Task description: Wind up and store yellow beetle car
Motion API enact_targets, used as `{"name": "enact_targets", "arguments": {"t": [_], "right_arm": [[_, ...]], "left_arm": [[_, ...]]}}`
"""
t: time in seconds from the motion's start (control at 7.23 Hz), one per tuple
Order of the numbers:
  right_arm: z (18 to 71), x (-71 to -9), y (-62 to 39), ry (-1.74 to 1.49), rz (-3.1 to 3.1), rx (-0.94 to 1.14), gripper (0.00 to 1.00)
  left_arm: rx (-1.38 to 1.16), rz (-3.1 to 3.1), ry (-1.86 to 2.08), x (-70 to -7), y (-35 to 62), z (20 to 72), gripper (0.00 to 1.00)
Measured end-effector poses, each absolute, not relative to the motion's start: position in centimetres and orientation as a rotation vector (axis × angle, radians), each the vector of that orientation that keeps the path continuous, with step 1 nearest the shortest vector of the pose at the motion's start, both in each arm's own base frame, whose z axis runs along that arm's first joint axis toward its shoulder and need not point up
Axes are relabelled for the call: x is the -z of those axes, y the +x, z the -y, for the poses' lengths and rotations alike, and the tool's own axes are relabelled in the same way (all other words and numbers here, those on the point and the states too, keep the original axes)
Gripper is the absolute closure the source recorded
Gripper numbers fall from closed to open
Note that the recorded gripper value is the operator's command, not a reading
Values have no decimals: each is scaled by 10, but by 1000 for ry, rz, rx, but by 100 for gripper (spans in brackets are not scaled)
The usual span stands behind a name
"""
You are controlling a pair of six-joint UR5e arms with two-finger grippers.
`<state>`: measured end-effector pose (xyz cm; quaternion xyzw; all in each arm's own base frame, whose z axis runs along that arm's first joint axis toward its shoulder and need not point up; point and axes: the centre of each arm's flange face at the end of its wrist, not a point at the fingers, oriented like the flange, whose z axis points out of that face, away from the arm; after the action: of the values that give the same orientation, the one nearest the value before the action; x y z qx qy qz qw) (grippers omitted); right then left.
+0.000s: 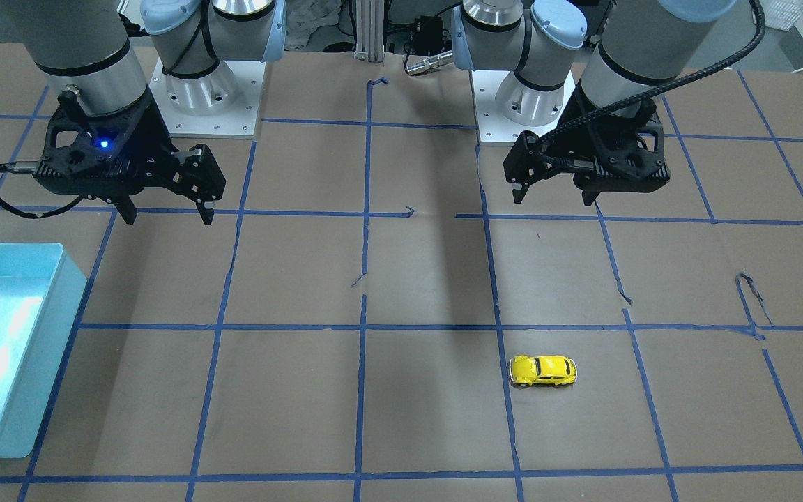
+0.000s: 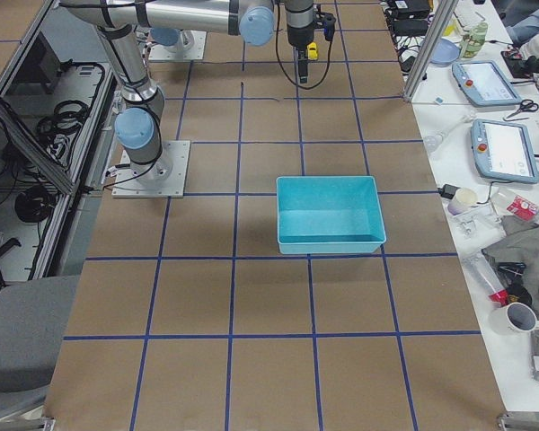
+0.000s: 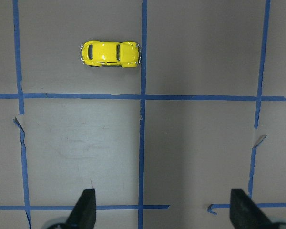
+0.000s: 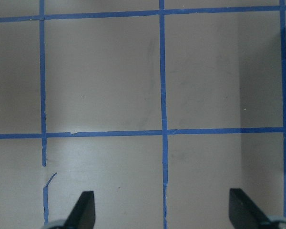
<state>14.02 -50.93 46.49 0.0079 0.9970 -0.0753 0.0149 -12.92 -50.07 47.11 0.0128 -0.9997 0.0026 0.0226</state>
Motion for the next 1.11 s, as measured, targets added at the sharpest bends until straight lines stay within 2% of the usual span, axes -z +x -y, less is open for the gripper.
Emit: {"name": "enact_targets", "arguments": {"t": [1.11], "right_arm": [[510, -465, 142, 26, -3094, 245, 0]], "left_arm": [[13, 3096, 32, -463, -120, 507, 0]]}}
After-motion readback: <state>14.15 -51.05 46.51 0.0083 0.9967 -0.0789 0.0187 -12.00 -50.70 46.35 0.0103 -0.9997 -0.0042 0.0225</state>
